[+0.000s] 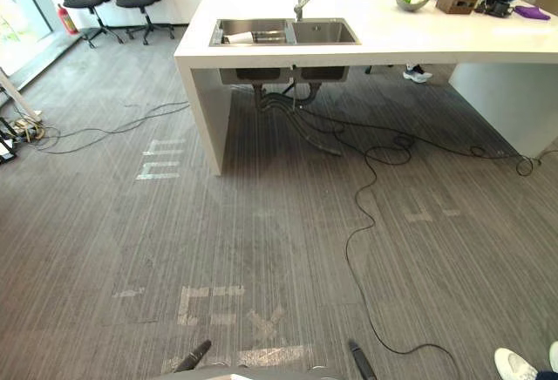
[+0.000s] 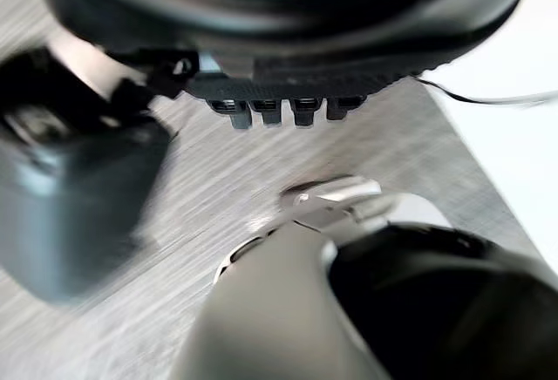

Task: Walk over to the sink, pick up the cup, carry it to the dishwasher, place the cup inside the dishwasher, then close the dishwasher door

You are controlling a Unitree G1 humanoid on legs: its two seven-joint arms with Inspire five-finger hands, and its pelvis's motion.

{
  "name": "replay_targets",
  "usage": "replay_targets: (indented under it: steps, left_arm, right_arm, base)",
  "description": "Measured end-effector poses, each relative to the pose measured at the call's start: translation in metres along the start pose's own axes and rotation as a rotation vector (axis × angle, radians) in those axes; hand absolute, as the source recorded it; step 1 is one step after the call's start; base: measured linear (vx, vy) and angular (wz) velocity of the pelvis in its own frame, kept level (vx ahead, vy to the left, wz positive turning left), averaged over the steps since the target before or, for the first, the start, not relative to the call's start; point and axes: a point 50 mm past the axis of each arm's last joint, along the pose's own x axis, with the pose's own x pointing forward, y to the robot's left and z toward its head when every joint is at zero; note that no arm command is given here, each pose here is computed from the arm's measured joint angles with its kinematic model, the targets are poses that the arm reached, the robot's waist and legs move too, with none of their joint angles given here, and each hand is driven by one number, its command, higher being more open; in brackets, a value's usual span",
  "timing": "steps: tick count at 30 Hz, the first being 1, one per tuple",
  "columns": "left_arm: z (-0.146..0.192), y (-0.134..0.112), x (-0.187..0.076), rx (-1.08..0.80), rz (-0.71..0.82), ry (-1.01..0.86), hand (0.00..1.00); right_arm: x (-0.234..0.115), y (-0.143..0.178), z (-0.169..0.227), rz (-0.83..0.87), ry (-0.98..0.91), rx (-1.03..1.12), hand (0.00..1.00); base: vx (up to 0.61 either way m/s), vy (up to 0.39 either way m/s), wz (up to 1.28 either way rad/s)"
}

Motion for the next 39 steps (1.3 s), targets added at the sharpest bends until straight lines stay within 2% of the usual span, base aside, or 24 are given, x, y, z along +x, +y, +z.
replay_targets:
  steps: [5, 10, 12, 21, 27, 31, 39]
  left_arm:
    - [0.016, -0.015, 0.001, -0.069, -0.08, -0.069, 1.0]
    - [0.021, -0.016, 0.0, -0.052, -0.086, -0.09, 1.0]
    - [0.025, -0.016, -0.001, -0.072, -0.098, -0.106, 1.0]
    - [0.026, -0.023, 0.001, -0.095, -0.096, -0.152, 1.0]
    - [0.018, -0.023, 0.004, -0.066, -0.057, -0.112, 1.0]
    - [0.015, -0.019, 0.005, 0.009, -0.026, -0.058, 1.0]
    - [0.002, -0.011, 0.005, -0.087, -0.012, 0.044, 1.0]
  right_arm:
    - [0.0, 0.003, 0.005, 0.005, -0.025, 0.071, 1.0]
    - [-0.003, 0.027, 0.032, 0.094, -0.147, 0.085, 1.0]
    - [-0.004, 0.037, 0.039, 0.133, -0.187, 0.027, 1.0]
    - [-0.004, 0.036, 0.042, 0.221, -0.24, 0.106, 1.0]
    - [-0.001, 0.033, 0.036, 0.201, -0.243, 0.107, 1.0]
    - [0.0, 0.034, 0.031, 0.18, -0.262, 0.026, 1.0]
    - [0.002, 0.029, 0.022, 0.136, -0.228, 0.058, 1.0]
  base:
    - [0.06, -0.001, -0.01]
    - [0.04, -0.007, 0.01]
    - [0.03, -0.013, 0.19]
    - [0.0, -0.001, 0.12]
    - [-0.05, -0.001, 0.0]
    - [-0.06, -0.001, -0.01]
    - [-0.03, 0.006, 0.01]
